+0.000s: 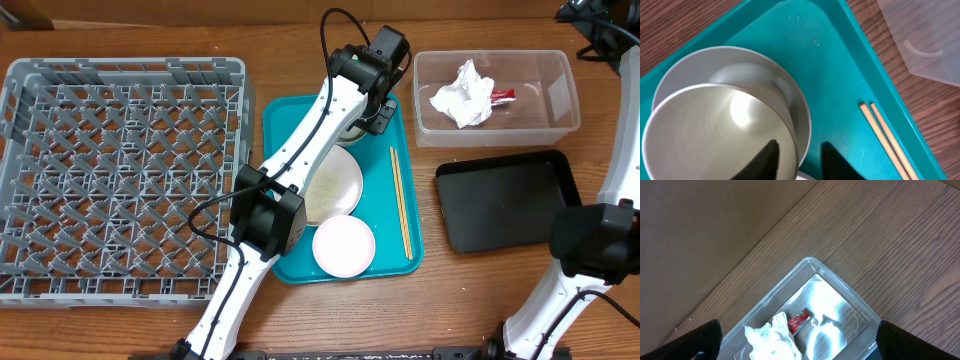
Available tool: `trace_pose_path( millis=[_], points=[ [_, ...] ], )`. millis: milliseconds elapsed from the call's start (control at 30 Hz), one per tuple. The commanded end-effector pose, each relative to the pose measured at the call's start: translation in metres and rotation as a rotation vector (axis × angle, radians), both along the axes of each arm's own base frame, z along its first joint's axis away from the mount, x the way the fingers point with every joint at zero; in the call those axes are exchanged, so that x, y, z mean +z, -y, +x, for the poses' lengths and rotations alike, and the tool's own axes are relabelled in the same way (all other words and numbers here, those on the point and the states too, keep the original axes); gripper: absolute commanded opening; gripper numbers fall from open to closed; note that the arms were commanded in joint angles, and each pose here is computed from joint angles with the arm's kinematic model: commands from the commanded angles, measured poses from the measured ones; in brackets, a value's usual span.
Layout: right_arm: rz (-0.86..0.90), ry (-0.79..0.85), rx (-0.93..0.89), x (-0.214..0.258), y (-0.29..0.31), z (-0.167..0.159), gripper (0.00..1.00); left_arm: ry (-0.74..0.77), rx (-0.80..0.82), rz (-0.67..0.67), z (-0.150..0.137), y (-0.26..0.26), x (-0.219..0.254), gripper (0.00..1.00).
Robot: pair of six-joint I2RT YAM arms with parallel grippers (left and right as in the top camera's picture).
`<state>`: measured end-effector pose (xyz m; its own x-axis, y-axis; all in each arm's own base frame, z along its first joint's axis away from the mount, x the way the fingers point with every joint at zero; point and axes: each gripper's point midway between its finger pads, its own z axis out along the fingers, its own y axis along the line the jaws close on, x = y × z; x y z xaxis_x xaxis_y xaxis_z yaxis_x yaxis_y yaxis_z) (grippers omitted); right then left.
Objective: Sort waste into correct bins and load items into the dishwasher
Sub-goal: 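Reach the left gripper to the white cup in the steel bowl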
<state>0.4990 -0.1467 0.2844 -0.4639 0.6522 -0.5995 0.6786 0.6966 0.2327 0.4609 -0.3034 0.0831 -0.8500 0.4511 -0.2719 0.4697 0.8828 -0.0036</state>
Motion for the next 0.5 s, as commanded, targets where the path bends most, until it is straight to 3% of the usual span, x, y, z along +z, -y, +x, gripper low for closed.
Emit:
trace_pose_path(
  millis=[0, 167, 233, 467],
  points=[
    [-0.004, 0.021, 0.002, 0.008, -0.002, 0.000, 1.00, -0.006, -0.019, 0.032, -0.002, 0.003, -0.013, 0.22],
    [-0.004, 0.021, 0.003, 0.008, -0.002, 0.000, 1.00, 0.025, 0.018, 0.078, 0.003, -0.006, -0.012, 0.15],
    [-0.004, 0.021, 0.002, 0.008, -0.002, 0.000, 1.00, 0.031, 0.025, 0.080, 0.004, -0.007, -0.011, 0.04],
    [-0.004, 0.021, 0.002, 0.008, -0.002, 0.000, 1.00, 0.053, 0.053, 0.053, 0.006, -0.006, 0.006, 0.04]
  ],
)
